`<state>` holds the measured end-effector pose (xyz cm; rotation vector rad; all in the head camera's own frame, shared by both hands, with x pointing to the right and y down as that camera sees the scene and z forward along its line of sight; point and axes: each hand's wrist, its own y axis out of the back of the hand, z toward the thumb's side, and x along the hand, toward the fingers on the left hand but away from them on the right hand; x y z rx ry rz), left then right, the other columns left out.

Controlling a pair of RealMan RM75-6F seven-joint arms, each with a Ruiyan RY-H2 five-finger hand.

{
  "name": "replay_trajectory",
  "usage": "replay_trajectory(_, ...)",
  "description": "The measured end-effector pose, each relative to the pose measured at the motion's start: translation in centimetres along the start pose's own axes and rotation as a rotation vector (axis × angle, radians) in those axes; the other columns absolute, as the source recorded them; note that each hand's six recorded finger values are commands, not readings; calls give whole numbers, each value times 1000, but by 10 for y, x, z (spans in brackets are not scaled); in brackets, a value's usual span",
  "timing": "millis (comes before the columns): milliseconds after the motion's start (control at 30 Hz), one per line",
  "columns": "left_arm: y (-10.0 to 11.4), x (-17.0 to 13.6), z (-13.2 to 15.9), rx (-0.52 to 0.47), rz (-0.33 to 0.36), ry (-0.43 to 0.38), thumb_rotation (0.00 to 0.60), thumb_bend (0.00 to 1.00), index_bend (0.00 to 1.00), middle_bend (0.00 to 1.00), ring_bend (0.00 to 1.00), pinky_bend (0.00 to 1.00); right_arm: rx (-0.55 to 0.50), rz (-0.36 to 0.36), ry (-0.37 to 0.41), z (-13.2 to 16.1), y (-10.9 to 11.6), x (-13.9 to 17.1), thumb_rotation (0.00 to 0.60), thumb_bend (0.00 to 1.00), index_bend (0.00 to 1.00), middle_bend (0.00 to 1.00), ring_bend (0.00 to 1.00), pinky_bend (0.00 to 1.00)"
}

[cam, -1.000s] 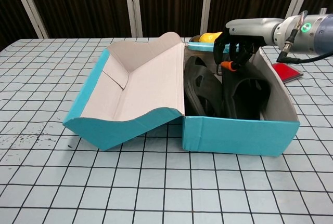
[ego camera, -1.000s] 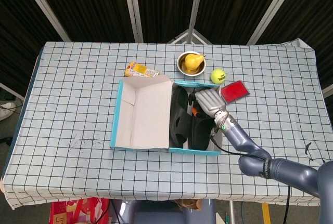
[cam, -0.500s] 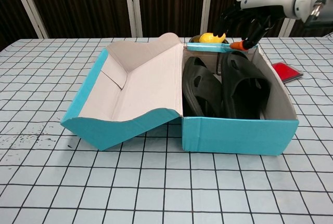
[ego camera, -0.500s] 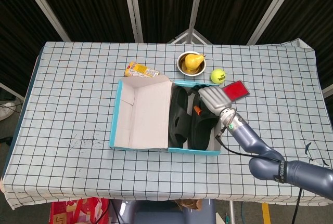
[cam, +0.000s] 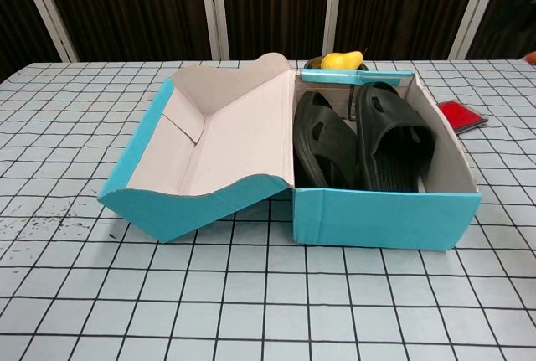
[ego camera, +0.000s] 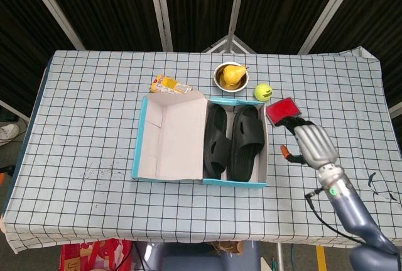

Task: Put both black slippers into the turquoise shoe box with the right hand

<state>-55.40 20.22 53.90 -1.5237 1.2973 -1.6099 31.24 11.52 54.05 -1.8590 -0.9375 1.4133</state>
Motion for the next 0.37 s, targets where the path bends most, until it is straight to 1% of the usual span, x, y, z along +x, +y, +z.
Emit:
replay_trajectory(33, 1, -1, 1, -2, 4, -5, 600, 382, 75, 0, 0, 68, 13, -7, -8, -3, 0, 7, 600, 432, 289, 234, 220, 293)
replay_trajectory(167, 6, -10, 5, -14, 13, -24, 600, 382, 75, 0, 0, 68, 113, -55, -72, -25, -2, 57, 600, 431, 289, 234, 216, 258)
replay_trajectory(233, 8, -15, 6, -17, 13, -33, 600, 383, 74, 0, 0, 68, 134, -75, -105, -34, -6, 79, 600, 431, 289, 234, 199, 214)
replay_trajectory(367, 13, -23, 8, -26, 27, -40, 600, 382, 71, 0, 0, 68, 136, -101, -187, -53, -24, 126, 600, 431, 288, 214, 141, 120)
